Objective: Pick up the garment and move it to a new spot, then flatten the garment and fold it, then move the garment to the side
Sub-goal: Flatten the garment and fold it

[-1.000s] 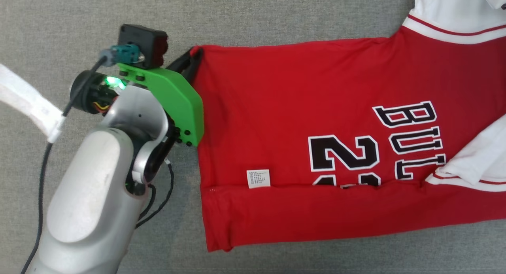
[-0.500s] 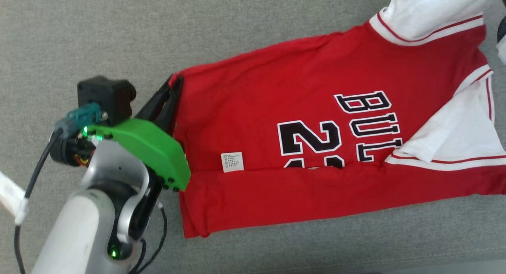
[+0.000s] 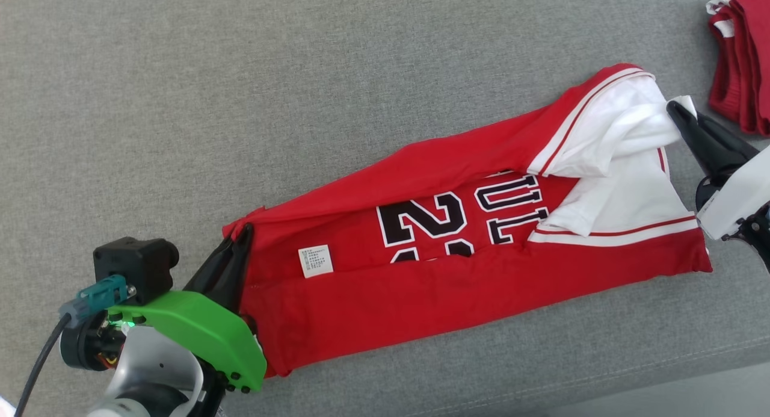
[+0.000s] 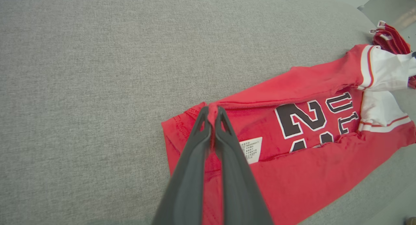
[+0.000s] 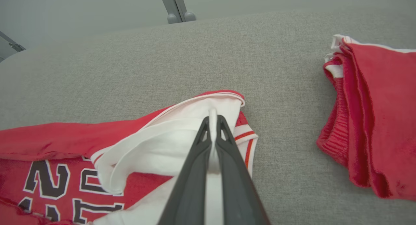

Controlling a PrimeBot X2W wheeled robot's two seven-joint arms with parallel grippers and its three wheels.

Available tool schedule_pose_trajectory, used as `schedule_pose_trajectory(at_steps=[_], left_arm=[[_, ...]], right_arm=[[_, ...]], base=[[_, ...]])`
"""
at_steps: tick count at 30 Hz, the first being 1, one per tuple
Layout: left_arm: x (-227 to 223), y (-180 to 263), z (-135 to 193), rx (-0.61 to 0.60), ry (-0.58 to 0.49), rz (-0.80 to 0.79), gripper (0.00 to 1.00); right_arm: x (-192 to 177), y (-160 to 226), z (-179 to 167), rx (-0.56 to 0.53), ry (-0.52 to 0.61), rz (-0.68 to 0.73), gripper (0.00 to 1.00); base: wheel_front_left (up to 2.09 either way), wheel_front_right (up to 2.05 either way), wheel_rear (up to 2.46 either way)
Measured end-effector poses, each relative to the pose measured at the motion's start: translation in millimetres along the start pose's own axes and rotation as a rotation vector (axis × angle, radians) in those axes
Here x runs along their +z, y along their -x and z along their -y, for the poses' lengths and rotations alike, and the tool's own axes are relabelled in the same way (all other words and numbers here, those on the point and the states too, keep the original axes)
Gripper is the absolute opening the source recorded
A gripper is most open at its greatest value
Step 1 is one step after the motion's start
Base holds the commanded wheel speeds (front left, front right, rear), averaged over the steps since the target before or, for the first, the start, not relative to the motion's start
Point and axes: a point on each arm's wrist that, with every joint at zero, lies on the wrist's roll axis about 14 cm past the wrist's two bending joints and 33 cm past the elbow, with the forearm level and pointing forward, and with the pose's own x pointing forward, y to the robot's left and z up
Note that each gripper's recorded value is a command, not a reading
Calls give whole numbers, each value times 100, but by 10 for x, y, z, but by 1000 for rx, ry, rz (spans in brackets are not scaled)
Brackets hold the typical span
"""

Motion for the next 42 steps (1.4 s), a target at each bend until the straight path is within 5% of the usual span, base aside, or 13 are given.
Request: schedule_pose_trajectory(at_steps=[15, 16, 17, 18, 19, 20, 25, 29, 34, 42], left_arm=[[-42, 157, 41, -3, 1, -16, 0], [-83, 152, 42, -4, 1, -30, 1], [-121, 146, 34, -2, 0, -42, 18], [-152, 142, 21, 1, -5, -52, 41], [-188, 135, 1, 8, -13, -63, 58], [-240, 131, -6, 10, -16, -80, 100], [-500, 204, -289, 122, -64, -149, 100], [39, 267, -677, 340, -102, 153, 100], [433, 286, -621, 375, -115, 444, 100], [353, 260, -672, 425, -104, 580, 100]], right_arm=[[-115, 250, -120, 1, -80, -22, 0], [-160, 252, -129, 0, -85, -35, 0], [-203, 252, -139, 0, -89, -48, 0], [-235, 251, -149, 1, -87, -61, 43], [-284, 255, -156, 1, -76, -81, 100], [-363, 270, -146, -3, -64, -117, 100], [-630, 391, -41, -33, -53, -253, 100], [-466, 402, 67, -55, -68, -230, 100], [-393, 255, 199, -100, -58, -230, 100], [-879, -25, 121, -115, -92, -419, 100]], base=[[0, 0, 0], [0, 0, 0], [0, 0, 0], [0, 0, 0], [0, 0, 0], [0, 0, 0], [0, 0, 0], [0, 0, 0], [0, 0, 0], [0, 0, 0]])
